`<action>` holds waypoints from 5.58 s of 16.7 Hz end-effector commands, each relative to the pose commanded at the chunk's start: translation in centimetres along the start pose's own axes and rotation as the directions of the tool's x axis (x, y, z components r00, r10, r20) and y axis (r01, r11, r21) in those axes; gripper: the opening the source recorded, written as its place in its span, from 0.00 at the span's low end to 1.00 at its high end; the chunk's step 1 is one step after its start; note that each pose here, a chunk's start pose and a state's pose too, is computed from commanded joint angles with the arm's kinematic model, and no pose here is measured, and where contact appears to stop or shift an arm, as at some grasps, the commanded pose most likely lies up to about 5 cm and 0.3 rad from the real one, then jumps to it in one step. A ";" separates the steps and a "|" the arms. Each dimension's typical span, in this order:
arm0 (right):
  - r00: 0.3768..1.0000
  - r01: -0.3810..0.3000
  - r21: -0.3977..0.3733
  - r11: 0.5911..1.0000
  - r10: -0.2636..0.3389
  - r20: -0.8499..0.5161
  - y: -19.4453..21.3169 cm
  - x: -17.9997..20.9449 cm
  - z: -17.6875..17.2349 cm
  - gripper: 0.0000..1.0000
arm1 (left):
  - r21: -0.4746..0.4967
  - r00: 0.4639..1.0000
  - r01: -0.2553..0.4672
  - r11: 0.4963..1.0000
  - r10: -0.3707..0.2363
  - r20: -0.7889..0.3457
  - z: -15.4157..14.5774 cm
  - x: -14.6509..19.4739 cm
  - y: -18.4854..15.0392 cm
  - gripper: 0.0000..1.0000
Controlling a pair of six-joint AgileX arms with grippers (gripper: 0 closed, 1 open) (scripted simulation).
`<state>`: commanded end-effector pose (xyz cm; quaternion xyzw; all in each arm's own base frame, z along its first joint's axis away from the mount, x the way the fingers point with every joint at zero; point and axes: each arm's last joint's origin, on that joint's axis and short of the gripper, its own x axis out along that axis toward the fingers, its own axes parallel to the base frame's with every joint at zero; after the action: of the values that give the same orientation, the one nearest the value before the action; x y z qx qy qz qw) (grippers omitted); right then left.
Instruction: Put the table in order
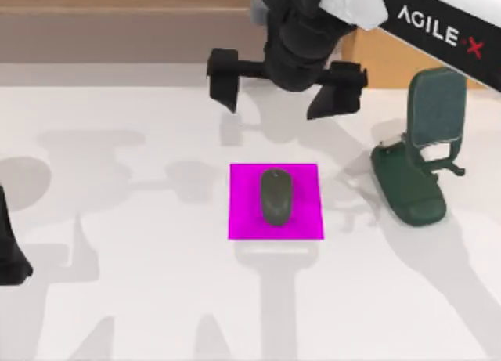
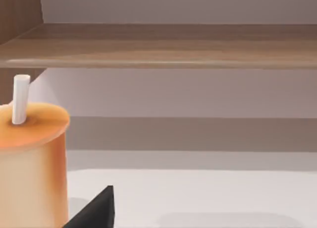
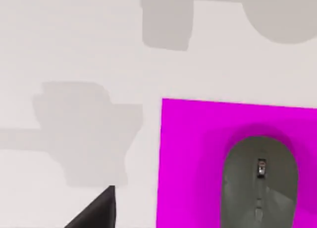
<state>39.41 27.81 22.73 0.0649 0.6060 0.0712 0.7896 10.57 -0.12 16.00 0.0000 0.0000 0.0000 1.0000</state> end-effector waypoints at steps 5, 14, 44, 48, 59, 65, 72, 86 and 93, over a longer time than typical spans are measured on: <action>0.965 -0.101 0.006 0.995 0.096 0.243 -5.3 -9.4 2.3 1.00 | 0.000 1.000 0.000 1.000 0.000 0.000 0.0 0.0 0.0 1.00; 0.947 0.062 0.188 0.980 -0.117 0.300 -22.8 -15.4 -4.4 1.00 | 0.000 1.000 0.000 1.000 0.000 0.000 0.0 0.0 0.0 1.00; 0.953 0.281 0.416 0.865 -0.198 -0.230 -34.3 -0.7 -24.1 1.00 | 0.000 1.000 0.000 1.000 0.000 0.000 0.0 0.0 0.0 1.00; 0.953 0.281 0.416 0.865 -0.198 -0.230 -34.3 -0.7 -24.1 0.85 | 0.000 1.000 0.000 1.000 0.000 0.000 0.0 0.0 0.0 1.00; 0.953 0.281 0.416 0.865 -0.198 -0.230 -34.3 -0.7 -24.1 0.02 | 0.000 1.000 0.000 1.000 0.000 0.000 0.0 0.0 0.0 1.00; 0.953 0.281 0.416 0.865 -0.198 -0.230 -34.3 -0.7 -24.1 0.00 | 0.000 1.000 0.000 1.000 0.000 0.000 0.0 0.0 0.0 1.00; 0.953 0.285 0.415 0.864 -0.209 -0.220 -34.0 -2.6 -23.4 0.00 | 0.000 1.000 0.000 1.000 0.000 0.000 0.0 0.0 0.0 1.00; 0.961 0.258 0.247 0.934 -0.274 0.030 -30.9 -4.5 -19.6 0.00 | 0.000 1.000 0.000 1.000 0.000 0.000 0.0 0.0 0.0 1.00; 0.823 0.195 -0.079 0.978 -0.119 0.555 -22.6 -6.8 -15.4 0.00 | 0.000 1.000 0.000 1.000 0.000 0.000 0.0 0.0 0.0 1.00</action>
<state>23.58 4.58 21.00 -0.0203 0.3523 0.0245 0.9353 10.57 -0.12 16.00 0.0000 0.0000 0.0000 1.0000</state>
